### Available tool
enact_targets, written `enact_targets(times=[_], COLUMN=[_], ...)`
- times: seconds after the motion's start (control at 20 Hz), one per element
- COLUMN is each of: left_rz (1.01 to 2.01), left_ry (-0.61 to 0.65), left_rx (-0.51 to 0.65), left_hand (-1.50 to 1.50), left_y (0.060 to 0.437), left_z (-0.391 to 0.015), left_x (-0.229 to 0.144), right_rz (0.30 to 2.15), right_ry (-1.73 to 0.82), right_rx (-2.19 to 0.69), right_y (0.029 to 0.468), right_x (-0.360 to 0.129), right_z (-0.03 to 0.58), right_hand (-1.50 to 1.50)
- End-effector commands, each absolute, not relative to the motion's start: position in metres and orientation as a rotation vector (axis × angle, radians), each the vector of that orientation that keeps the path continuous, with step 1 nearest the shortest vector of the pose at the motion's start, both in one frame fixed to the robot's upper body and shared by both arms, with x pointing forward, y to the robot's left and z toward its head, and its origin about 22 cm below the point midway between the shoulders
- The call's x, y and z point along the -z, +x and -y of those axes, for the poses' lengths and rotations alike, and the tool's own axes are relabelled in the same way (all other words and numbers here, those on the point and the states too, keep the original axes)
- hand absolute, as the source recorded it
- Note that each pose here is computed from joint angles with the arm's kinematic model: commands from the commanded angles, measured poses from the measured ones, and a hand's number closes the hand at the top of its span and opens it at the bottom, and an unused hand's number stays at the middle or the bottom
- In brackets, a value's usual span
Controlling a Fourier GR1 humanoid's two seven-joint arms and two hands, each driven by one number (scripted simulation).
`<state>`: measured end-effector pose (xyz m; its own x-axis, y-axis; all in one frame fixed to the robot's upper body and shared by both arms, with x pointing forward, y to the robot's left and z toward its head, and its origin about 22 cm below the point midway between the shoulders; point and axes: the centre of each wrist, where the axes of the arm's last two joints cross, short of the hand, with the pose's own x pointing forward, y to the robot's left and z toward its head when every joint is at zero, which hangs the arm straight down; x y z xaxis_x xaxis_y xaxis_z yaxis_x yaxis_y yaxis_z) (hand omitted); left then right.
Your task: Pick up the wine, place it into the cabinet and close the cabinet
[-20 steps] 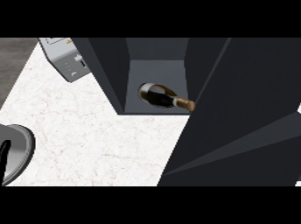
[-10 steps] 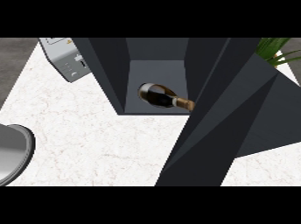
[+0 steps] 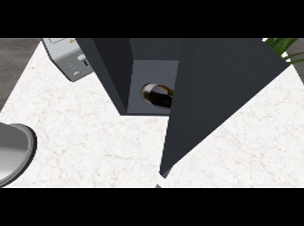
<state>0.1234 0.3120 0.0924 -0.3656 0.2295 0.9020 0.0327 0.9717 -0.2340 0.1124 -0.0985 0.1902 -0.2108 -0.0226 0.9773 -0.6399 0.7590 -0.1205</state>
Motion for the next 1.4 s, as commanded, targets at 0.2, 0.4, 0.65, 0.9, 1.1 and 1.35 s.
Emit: enact_targets(times=[0.2, 0.4, 0.65, 0.9, 1.1, 1.35], left_rz=[1.942, 1.936, 1.916, 1.962, 1.946, 1.966], left_ry=[-0.234, -0.243, -0.248, -0.202, -0.198, -0.202], left_rx=[-0.232, -0.212, -0.237, -0.247, -0.255, -0.249], left_hand=[-1.5, -1.5, -1.5, -1.5, -1.5, -1.5], left_y=[0.134, 0.138, 0.14, 0.155, 0.154, 0.157], left_z=[-0.31, -0.308, -0.306, -0.3, -0.303, -0.302], left_x=[-0.093, -0.095, -0.09, -0.085, -0.086, -0.098], right_rz=[1.705, 1.726, 1.752, 1.79, 1.891, 1.865], right_ry=[0.659, 0.662, 0.636, 0.584, 0.397, 0.346], right_rx=[-0.673, -0.61, -0.604, -0.583, -0.656, -0.619], right_y=[0.123, 0.15, 0.185, 0.236, 0.257, 0.299], right_x=[-0.202, -0.222, -0.245, -0.27, -0.273, -0.275], right_z=[0.044, 0.039, 0.007, -0.013, -0.032, -0.022], right_hand=[1.5, 1.5, 1.5, 1.5, 1.5, 1.5])
